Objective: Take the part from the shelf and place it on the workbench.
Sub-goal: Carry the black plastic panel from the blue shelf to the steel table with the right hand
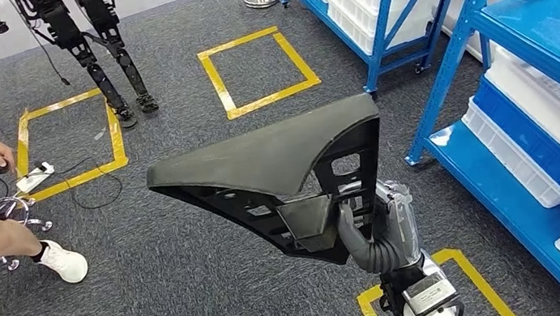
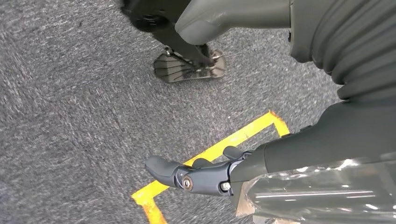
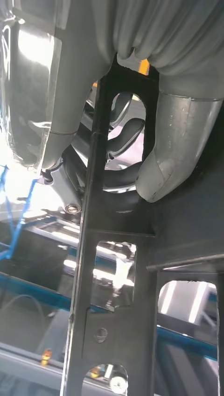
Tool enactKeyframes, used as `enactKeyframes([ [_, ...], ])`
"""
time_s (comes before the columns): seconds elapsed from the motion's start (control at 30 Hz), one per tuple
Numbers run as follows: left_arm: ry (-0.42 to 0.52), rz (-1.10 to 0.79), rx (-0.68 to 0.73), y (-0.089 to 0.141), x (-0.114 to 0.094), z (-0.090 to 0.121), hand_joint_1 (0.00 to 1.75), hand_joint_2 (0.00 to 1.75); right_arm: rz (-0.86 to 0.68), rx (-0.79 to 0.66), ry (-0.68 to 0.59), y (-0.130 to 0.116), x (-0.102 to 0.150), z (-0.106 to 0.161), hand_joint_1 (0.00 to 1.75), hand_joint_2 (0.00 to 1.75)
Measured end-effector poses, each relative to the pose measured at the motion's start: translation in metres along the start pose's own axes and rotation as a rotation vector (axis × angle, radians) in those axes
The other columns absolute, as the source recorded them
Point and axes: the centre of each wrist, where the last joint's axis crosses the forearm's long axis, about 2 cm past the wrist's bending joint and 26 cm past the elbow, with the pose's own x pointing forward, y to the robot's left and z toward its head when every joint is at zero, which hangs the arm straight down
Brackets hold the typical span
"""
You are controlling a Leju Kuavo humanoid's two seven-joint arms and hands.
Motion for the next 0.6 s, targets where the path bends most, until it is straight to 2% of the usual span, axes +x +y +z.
enactKeyframes([
  [0.6,0.020,-0.020,0.004,0.0032,0.0000,-0.0006,0.00,1.75,0.015,-0.024,-0.010,-0.0051,0.0029,-0.0018,1.75,1.75],
])
